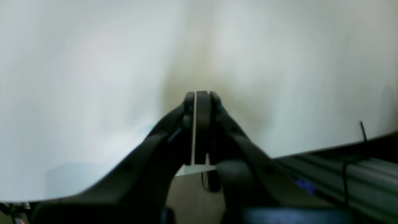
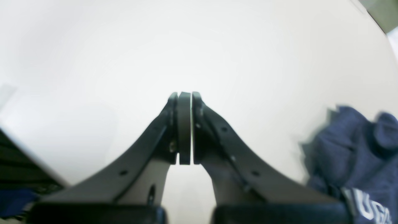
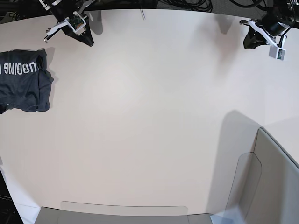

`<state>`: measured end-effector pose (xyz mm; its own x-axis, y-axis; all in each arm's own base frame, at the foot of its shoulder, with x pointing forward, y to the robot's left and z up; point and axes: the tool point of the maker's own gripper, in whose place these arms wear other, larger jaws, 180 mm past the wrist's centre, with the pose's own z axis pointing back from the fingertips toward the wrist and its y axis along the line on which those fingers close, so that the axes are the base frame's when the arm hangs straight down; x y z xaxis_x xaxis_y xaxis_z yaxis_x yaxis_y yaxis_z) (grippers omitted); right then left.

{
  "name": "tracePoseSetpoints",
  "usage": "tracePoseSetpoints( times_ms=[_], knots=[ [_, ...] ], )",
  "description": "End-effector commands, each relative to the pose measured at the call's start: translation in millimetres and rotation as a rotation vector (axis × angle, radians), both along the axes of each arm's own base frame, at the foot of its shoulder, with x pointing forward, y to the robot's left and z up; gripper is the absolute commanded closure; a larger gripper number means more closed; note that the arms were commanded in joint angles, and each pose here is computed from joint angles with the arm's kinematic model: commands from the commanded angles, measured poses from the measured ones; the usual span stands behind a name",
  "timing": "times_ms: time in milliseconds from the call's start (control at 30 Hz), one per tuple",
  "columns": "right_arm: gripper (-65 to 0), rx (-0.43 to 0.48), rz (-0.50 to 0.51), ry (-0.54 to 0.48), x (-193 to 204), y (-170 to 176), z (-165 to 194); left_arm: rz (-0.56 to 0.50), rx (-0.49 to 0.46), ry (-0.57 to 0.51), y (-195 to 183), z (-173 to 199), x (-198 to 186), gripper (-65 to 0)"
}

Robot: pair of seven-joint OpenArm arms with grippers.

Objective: Layout the t-shirt on the table in an organized manner, then fold the t-shirt properly

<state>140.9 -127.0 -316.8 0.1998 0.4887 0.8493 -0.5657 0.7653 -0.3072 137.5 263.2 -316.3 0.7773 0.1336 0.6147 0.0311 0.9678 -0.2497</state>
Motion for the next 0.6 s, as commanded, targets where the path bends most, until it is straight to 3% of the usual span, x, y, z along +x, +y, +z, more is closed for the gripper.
tracePoseSetpoints(
  times_ms=[0, 167, 300, 467, 567],
  knots=[
    [0.0, 0.028, 0.010, -0.022, -5.5, 2.2, 8.8, 0.041, -0.011, -0.045, 1.7, 6.8, 2.3, 0.0],
    [0.0, 0.078, 0.027, 0.023, -34.5, 9.2, 8.1, 0.174, 0.001, -0.047, 22.8, 9.3, -17.9, 0.0],
    [0.0, 0.084, 0.027, 0.086, -55.1, 9.8, 2.4, 0.286, -0.067, -0.054, 28.9, 17.8, -50.4, 0.0],
    [0.0, 0.079, 0.018, 0.181, -81.3, 6.4, -11.5, 0.520, -0.054, 0.013, 44.4, 14.5, -113.8, 0.0],
    [0.0, 0.068, 0.005, 0.281, -107.8, -1.3, -31.3, 0.607, -0.057, 0.094, 48.1, 1.6, -148.5, 0.0]
  ],
)
